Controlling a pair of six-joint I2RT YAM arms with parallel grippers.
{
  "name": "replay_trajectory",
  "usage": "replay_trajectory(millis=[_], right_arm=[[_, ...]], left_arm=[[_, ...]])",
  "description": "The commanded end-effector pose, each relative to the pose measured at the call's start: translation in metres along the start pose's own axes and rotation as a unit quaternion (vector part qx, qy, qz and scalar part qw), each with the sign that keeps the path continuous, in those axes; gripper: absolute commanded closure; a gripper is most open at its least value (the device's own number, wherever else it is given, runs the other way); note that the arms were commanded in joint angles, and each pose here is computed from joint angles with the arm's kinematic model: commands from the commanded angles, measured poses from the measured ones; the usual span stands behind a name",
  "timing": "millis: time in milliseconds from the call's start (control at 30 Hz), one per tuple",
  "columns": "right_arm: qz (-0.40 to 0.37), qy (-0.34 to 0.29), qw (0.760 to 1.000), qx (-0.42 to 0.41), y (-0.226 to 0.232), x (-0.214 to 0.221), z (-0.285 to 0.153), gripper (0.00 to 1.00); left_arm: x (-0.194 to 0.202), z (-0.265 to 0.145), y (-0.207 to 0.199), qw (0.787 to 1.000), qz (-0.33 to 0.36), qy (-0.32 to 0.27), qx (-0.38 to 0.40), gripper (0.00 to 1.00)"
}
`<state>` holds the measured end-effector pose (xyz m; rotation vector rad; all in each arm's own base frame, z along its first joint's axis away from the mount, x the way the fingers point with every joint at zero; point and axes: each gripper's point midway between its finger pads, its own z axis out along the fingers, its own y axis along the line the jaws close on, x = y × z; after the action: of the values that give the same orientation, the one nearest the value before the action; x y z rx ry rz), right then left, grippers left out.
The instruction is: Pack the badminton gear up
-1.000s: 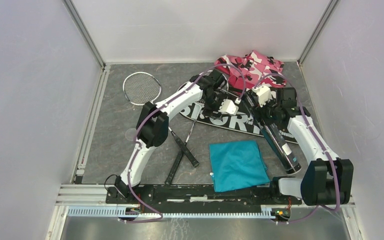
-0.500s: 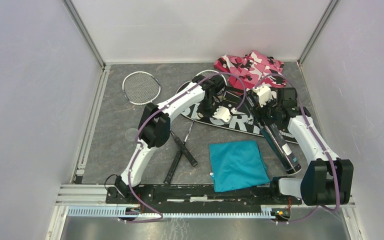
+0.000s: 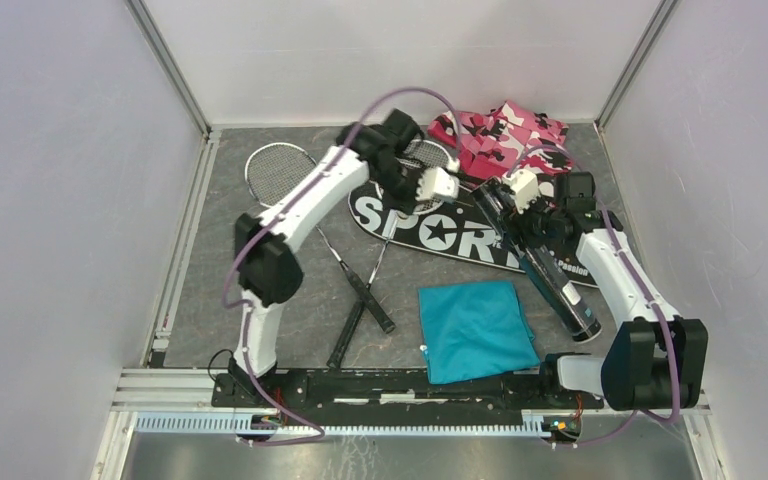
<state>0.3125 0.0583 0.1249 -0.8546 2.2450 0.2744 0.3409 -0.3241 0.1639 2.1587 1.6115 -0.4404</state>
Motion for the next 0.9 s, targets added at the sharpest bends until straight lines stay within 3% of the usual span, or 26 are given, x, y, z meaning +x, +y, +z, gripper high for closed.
replay_trajectory(millis=[0, 200, 367, 600, 867], right_arm=[[-0.060, -0.071, 0.995, -0.026, 0.002, -0.046, -0.012, 0.71], [-0.113, -0.091, 0.988, -0.051, 0.023, -0.071, -0.012, 0.71], [-0.165, -0.098, 0.979, -0.074, 0.050, -0.092, -0.005, 0.71], [-0.211, -0.109, 0.964, -0.122, 0.085, -0.110, 0.007, 0.71], [-0.225, -0.118, 0.954, -0.157, 0.106, -0.116, 0.012, 0.71]], left_arm=[[-0.036, -0.079, 0.007, 0.970, -0.150, -0.180, -0.059, 0.98], [-0.041, -0.140, 0.013, 0.893, -0.271, -0.327, -0.149, 0.98], [-0.046, -0.171, 0.003, 0.839, -0.303, -0.398, -0.214, 0.98], [-0.049, -0.165, 0.000, 0.797, -0.372, -0.438, -0.186, 0.98], [-0.053, -0.161, 0.000, 0.784, -0.383, -0.457, -0.171, 0.98]])
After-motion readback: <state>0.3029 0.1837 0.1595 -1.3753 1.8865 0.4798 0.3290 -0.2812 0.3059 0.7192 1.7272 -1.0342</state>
